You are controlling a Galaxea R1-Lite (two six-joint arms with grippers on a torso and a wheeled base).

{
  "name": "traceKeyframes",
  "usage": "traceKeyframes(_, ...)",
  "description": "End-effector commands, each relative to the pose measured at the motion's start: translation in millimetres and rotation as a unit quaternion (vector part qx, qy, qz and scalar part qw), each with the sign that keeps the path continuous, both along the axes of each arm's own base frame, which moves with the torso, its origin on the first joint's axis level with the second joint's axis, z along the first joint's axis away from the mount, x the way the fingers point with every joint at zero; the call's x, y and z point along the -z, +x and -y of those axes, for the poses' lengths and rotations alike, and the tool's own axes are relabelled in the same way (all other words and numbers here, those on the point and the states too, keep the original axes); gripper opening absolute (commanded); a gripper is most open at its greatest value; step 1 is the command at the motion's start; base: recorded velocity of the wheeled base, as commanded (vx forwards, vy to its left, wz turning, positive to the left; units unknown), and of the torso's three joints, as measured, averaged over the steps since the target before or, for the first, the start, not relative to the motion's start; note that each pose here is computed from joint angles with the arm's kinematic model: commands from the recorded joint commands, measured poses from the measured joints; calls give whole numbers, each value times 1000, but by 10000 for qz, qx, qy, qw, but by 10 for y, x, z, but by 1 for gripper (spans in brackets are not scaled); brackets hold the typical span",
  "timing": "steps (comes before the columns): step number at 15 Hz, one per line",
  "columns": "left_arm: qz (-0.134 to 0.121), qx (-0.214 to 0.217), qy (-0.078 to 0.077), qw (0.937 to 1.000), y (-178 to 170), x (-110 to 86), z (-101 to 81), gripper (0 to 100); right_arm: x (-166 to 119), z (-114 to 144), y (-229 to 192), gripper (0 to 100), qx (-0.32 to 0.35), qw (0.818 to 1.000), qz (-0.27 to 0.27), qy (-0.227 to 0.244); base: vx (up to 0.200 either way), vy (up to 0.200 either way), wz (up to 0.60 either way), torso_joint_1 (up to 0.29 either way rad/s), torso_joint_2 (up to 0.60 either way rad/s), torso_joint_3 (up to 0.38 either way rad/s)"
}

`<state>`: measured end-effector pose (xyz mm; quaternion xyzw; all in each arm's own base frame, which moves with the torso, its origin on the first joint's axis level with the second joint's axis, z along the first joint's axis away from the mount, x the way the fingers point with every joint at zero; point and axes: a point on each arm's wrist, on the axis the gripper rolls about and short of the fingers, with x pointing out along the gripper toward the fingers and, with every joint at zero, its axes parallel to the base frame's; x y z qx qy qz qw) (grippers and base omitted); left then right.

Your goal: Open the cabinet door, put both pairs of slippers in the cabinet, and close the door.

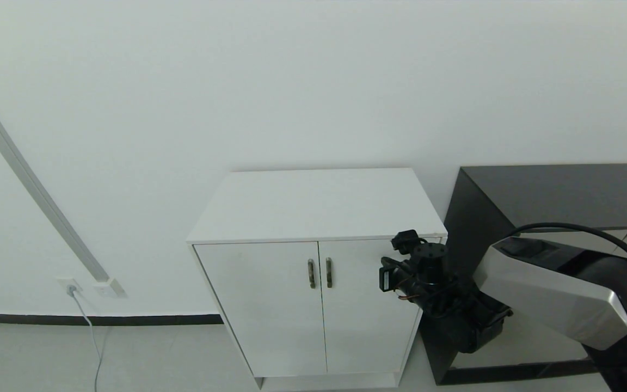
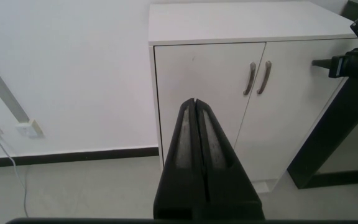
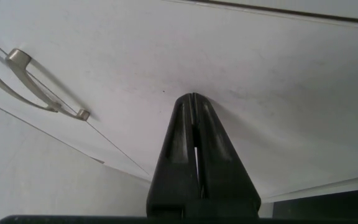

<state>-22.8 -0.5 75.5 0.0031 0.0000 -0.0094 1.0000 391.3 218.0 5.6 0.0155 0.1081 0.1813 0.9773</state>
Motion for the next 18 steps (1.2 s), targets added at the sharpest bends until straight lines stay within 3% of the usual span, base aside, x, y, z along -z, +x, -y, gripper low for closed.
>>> traceKeyframes(1, 0, -2, 0, 10000, 0, 0, 0, 0, -4, -2, 1, 0, 0, 10000, 14, 13, 0, 0, 0, 0, 0, 0)
traceKeyframes(8, 0, -2, -8, 10000, 0, 0, 0, 0, -311, 99, -382, 0, -130, 9999, 6, 11, 0, 0, 0, 0, 0, 0)
traceKeyframes(18, 0, -2, -8, 10000, 0, 0, 0, 0, -879, 1034, -1205, 0, 535, 9984, 168, 34, 0, 0, 0, 0, 0, 0)
